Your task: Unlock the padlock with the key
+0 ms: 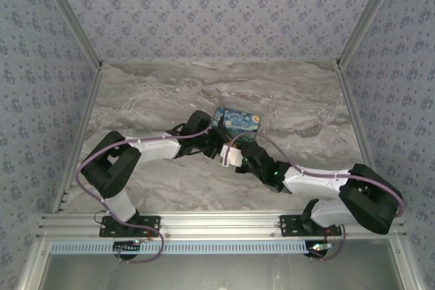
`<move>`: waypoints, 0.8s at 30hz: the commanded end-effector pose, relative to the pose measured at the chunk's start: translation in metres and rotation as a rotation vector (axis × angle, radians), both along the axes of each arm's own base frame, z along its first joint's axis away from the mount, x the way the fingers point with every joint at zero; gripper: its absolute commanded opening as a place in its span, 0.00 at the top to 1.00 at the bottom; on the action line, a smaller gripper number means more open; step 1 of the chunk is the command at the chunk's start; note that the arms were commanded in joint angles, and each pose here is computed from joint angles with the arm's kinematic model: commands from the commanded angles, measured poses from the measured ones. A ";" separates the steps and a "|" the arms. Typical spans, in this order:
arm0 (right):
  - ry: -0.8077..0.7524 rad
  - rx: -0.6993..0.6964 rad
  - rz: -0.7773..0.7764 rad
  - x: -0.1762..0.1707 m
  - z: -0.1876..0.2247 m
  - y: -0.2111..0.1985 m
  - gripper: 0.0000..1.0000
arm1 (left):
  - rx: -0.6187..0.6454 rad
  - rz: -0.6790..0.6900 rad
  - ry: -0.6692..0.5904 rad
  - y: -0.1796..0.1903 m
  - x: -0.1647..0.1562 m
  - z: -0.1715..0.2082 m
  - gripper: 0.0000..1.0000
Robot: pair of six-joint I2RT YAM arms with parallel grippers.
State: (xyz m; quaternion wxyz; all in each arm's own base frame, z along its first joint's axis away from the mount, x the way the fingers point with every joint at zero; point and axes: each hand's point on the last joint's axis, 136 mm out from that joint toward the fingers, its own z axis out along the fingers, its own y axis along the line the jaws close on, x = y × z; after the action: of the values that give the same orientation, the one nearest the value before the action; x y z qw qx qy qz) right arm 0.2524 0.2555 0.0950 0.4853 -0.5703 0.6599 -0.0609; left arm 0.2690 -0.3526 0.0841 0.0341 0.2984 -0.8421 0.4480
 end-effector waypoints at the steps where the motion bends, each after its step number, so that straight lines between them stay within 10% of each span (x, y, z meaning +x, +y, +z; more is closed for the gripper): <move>1: -0.007 0.044 -0.040 0.004 0.002 0.001 0.88 | -0.063 -0.022 -0.028 -0.012 0.000 0.023 1.00; 24: 0.135 0.392 -0.297 0.006 0.005 -0.004 1.00 | -0.075 -0.014 -0.020 -0.012 0.000 0.019 1.00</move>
State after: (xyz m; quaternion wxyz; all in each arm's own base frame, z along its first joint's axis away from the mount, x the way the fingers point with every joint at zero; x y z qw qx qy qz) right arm 0.2563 0.2524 0.0979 0.5181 -0.4306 0.7390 0.0028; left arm 0.2745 -0.3545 0.0891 0.0263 0.3024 -0.8350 0.4589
